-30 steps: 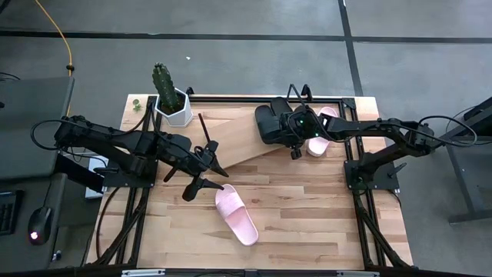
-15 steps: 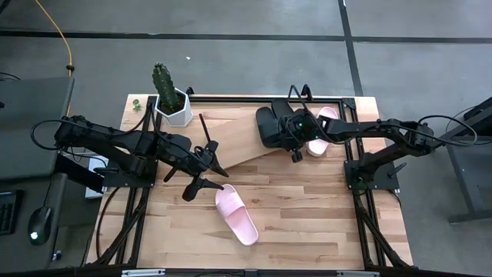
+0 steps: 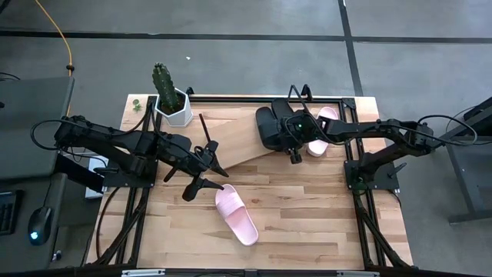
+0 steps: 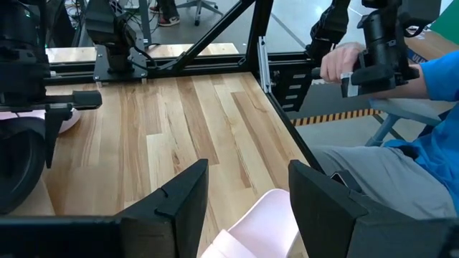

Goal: Pick and place slides into the shelf
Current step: Put the left black slide on the shelf, then put the top pink slide on the shelf

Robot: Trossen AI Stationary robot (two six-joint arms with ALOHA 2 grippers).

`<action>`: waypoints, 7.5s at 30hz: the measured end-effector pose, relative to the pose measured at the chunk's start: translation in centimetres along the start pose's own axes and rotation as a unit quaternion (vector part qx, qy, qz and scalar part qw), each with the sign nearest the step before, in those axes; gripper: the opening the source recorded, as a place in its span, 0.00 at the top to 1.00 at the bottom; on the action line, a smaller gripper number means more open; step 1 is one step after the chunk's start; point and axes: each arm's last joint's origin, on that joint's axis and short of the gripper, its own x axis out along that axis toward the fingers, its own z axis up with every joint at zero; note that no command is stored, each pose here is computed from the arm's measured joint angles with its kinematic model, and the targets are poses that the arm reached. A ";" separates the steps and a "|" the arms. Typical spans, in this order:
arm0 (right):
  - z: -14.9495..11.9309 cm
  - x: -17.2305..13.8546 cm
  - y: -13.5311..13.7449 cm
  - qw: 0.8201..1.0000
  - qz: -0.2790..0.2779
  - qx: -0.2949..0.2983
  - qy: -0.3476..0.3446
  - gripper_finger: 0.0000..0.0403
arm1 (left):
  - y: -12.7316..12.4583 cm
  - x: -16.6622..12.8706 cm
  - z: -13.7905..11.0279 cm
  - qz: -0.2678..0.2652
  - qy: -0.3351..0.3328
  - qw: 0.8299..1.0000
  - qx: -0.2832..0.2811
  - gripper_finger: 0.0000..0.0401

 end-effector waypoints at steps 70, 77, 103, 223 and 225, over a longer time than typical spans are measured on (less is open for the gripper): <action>2.1 -0.5 0.3 0.997 -0.009 0.063 0.043 0.52 | 0.0 0.0 -0.1 0.000 0.004 1.000 0.000 0.56; 3.1 -0.4 -0.4 0.998 -0.037 0.053 -0.013 0.52 | 0.0 0.0 -0.1 0.000 0.004 1.000 0.000 0.56; 5.3 -0.1 1.5 0.997 -0.030 0.058 -0.042 0.52 | 0.3 0.0 -0.7 0.055 0.034 0.998 -0.003 0.56; 1.5 -19.2 14.0 0.937 -0.306 0.159 0.055 0.52 | 0.8 4.7 -3.1 0.090 0.122 0.988 -0.001 0.56; 1.4 -19.4 13.9 0.939 -0.301 0.160 0.050 0.52 | 0.8 4.7 -3.1 0.090 0.122 0.988 -0.001 0.56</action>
